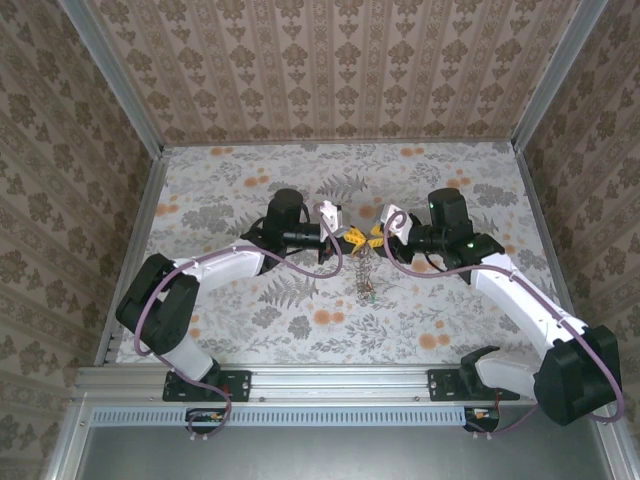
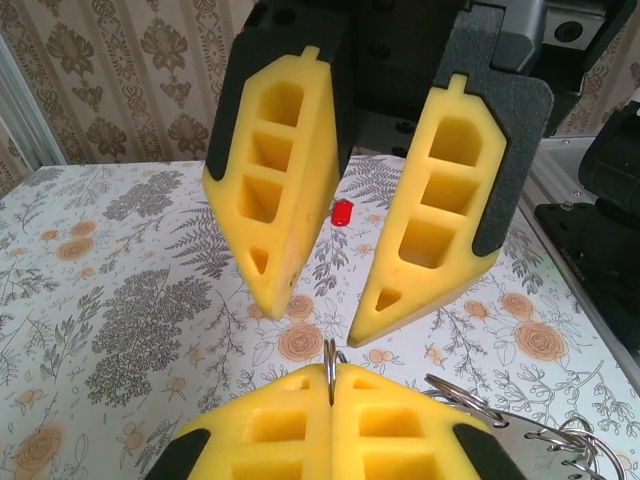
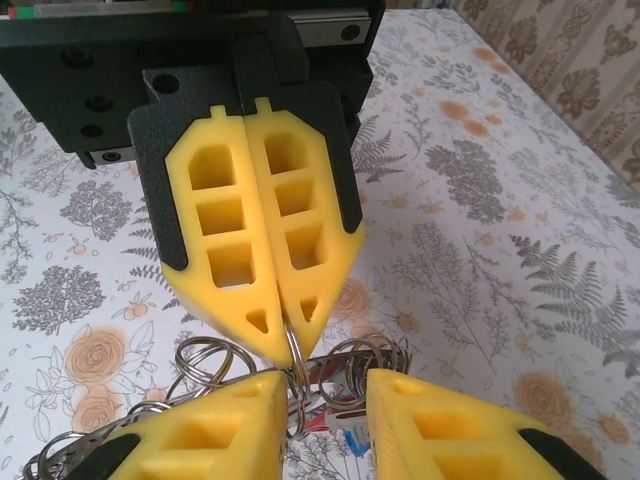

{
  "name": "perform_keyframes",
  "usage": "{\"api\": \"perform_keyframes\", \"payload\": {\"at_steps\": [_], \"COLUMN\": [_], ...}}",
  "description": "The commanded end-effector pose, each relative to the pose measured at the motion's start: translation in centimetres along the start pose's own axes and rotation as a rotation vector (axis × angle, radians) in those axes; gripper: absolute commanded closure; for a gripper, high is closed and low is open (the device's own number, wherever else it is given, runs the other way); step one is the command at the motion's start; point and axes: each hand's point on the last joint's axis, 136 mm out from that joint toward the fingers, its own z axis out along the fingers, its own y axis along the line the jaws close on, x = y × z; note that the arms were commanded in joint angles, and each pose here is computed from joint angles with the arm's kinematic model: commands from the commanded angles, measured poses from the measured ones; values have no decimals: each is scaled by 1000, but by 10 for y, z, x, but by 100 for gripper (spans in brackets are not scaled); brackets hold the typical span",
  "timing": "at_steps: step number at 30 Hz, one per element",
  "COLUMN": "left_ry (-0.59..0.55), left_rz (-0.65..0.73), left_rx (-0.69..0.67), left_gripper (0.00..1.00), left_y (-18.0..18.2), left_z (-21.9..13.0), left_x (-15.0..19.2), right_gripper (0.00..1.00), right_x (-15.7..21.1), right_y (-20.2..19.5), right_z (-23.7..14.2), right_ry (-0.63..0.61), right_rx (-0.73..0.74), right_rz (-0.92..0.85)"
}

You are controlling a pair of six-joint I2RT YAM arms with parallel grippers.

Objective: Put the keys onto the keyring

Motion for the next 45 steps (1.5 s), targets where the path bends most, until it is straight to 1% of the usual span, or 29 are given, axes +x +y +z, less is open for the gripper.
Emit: {"api": "perform_keyframes", "payload": {"at_steps": [1, 4, 7, 9, 11, 12, 14, 15, 16, 20, 21, 22, 24, 28, 35, 38, 45], "left_ry": [-53, -53, -55, -54, -55, -57, -57, -57, -53, -11, 8, 31, 74, 121, 126, 100, 110], "left_rz": [62, 62, 64, 61, 60, 62, 60, 60, 57, 53, 53, 53, 55, 66, 83, 89, 82], "left_rx": [27, 26, 27, 33, 37, 40, 40, 41, 39, 35, 27, 19, 19, 2, 13, 15, 33], "left_gripper": [100, 100, 100, 100, 100, 100, 100, 100, 100, 100, 95, 89, 81, 76, 74, 74, 76], "left_y": [-5, -5, -5, -6, -6, -7, -7, -7, -7, -7, -6, -5, -5, -3, -5, -5, -7], "left_z": [-4, -4, -4, -4, -4, -4, -4, -4, -4, -5, -6, -6, -7, -9, -5, -4, 2], "left_x": [-23, -22, -23, -23, -23, -23, -23, -24, -23, -16, -13, -10, -4, -2, -8, -14, -11], "right_gripper": [72, 72, 76, 82, 84, 89, 94, 99, 100, 100, 100, 100, 100, 100, 100, 100, 100], "right_x": [-9, -6, -5, -5, -6, -6, -5, -6, -7, -7, -7, -5, -3, 1, 0, -3, -10], "right_y": [0, 1, 1, 1, 2, 2, 2, 2, 1, 1, 1, 2, 3, 7, 11, 12, 13], "right_z": [3, 5, 7, 7, 8, 8, 9, 9, 8, 4, 3, 2, 0, -1, -2, -2, -2], "right_ry": [-29, -24, -25, -28, -30, -32, -28, -27, -22, 13, 29, 53, 92, 162, 211, 211, 181], "right_rx": [-43, -54, -56, -63, -69, -72, -75, -76, -78, -72, -68, -68, -64, -60, -63, -63, -64], "right_rz": [1, 8, 6, 7, 8, 10, 12, 16, 21, 37, 40, 44, 36, 10, -2, -7, -16]}}
